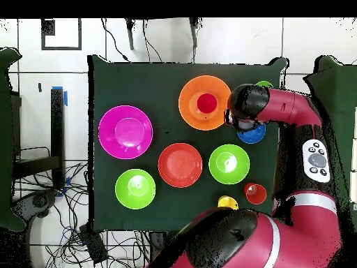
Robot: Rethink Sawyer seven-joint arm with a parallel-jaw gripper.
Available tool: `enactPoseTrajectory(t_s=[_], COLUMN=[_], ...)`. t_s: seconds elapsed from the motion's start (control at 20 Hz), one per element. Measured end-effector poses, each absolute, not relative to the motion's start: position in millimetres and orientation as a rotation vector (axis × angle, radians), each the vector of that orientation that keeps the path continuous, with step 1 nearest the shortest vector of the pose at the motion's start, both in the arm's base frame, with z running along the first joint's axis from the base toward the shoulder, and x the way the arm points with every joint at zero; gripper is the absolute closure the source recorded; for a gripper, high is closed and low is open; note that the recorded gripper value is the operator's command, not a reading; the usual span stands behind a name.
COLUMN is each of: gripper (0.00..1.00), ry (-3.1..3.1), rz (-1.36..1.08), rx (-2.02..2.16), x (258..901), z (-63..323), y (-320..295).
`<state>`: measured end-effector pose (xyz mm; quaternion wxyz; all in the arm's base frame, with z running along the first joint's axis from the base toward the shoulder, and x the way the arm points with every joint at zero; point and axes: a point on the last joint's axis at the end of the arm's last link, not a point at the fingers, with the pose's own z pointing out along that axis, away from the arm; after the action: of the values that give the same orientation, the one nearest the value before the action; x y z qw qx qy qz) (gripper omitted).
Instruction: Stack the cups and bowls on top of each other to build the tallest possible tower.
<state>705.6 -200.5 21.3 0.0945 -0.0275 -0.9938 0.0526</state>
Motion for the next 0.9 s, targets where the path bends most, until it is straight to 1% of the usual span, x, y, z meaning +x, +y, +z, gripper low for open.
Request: enactPoseTrajectory(t_s=[0.4, 0.9], gripper=[0.00, 0.00], ry=[-2.934, -2.900], rz=[0.148, 0.124], rx=[-0.054, -0.026], x=[701, 685], z=[10, -18], y=[-199, -209])
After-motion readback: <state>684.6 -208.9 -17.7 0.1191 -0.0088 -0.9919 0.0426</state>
